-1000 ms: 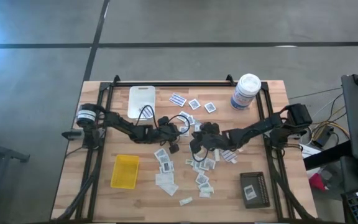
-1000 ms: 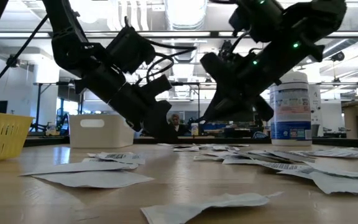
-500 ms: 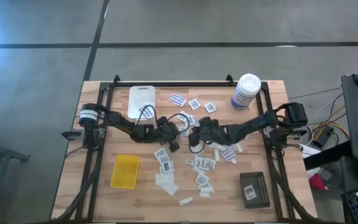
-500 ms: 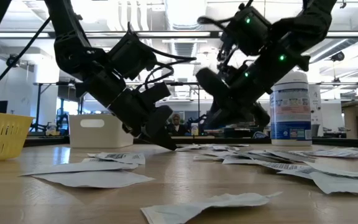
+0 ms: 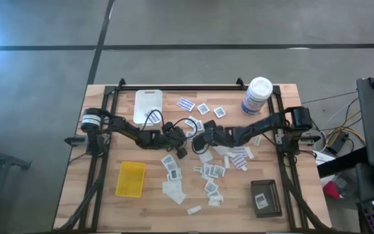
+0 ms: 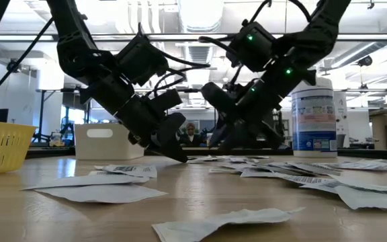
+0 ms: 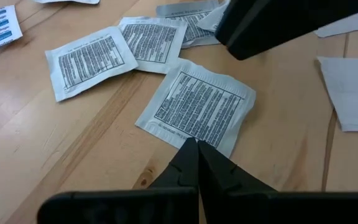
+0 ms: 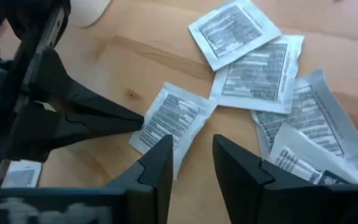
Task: Pick & Place First Aid Supplies
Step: Put the towelette pack into the black bin
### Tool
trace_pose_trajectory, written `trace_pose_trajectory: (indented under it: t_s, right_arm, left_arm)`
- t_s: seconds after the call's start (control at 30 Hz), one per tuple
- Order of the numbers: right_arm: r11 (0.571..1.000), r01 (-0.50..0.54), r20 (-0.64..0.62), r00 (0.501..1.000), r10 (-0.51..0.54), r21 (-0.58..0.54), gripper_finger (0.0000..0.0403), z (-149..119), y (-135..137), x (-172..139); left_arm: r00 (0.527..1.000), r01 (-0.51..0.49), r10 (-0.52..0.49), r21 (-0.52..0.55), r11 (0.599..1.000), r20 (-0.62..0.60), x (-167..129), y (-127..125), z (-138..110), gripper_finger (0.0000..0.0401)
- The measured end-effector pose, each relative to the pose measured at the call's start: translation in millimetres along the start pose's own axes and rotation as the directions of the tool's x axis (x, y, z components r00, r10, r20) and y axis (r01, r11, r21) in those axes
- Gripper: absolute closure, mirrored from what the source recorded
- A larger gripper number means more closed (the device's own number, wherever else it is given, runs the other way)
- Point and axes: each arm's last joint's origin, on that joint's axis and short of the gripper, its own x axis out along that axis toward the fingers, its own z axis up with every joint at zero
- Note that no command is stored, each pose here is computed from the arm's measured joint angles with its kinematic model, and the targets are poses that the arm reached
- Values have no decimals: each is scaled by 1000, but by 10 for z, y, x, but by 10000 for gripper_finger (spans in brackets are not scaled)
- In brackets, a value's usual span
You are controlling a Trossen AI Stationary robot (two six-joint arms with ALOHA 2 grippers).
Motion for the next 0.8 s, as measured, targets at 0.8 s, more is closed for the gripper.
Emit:
trace_pose_trajectory:
  t_s: [0.8]
  right_arm:
    - [998, -51, -97, 994, 47, -36, 300, -29, 165, 304]
  left_arm:
    - [1000, 11, -11, -12, 1000, -8, 0, 2, -23, 401]
